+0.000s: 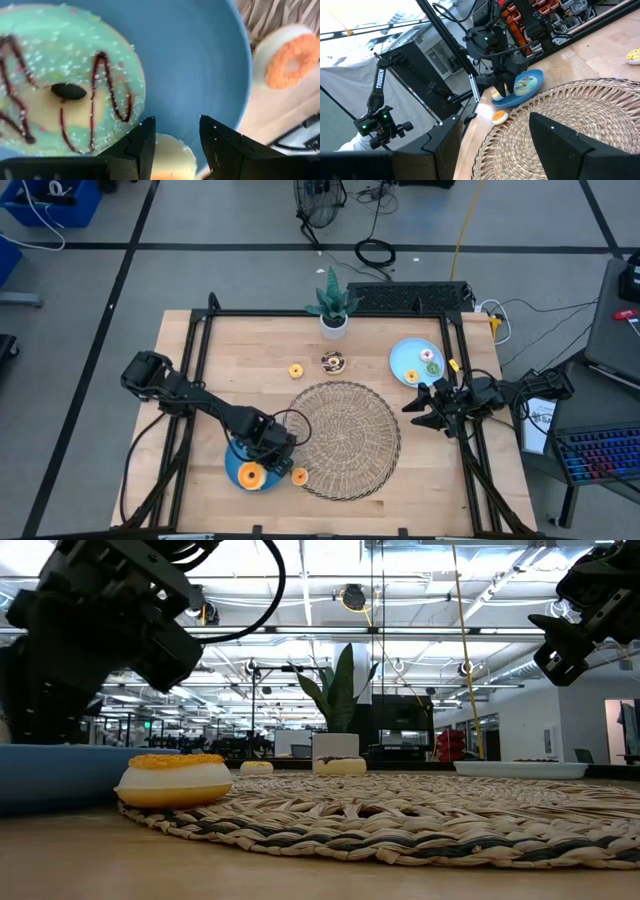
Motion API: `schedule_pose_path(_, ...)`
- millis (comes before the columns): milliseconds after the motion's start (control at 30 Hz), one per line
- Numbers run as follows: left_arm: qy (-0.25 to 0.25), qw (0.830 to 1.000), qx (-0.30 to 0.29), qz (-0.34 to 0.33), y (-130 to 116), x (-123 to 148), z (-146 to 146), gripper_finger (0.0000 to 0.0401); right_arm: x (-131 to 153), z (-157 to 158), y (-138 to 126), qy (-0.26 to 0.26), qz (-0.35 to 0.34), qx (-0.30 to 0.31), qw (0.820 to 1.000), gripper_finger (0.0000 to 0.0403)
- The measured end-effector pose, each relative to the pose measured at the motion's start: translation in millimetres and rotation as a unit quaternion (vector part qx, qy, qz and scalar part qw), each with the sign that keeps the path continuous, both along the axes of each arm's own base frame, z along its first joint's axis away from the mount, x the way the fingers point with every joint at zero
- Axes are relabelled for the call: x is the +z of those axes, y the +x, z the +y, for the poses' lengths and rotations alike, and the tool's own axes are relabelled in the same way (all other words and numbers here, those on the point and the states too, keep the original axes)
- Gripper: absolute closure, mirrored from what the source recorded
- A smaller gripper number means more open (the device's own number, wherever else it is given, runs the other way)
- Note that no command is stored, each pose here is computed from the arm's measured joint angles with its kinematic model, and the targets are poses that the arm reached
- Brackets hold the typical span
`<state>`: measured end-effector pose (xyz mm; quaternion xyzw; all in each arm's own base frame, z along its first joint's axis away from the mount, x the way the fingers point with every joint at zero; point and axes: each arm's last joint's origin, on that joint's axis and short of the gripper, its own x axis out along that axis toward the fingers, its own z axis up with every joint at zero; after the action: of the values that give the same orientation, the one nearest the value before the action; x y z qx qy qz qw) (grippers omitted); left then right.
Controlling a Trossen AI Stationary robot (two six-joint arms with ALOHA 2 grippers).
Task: Pick & Place donuts
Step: Put the large white donut on the blue plate
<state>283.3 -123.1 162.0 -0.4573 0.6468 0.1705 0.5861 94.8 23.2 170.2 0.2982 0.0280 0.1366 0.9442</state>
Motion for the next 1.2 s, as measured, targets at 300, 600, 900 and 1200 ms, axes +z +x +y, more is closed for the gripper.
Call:
schedule_pose_path(300, 0.069, 0.996, -0.001, 0.060, -9, 39, -3, 0.0247, 0, 0, 0, 0.000, 0.000, 0.000, 1.000, 0.0183)
schedule_pose_path(600, 0.137, 0.989, -0.005, 0.060, -13, 81, -17, 0.0247, 0, 0, 0, 0.000, 0.000, 0.000, 1.000, 0.0183)
schedule_pose_path(900, 0.142, 0.986, -0.026, 0.082, -36, 69, -47, 0.0247, 0, 0, 0, 0.000, 0.000, 0.000, 1.000, 0.0183)
schedule_pose_path(1200, 0.255, 0.967, 0.011, 0.028, -54, 55, -60, 0.0247, 0, 0, 0, 0.000, 0.000, 0.000, 1.000, 0.0183)
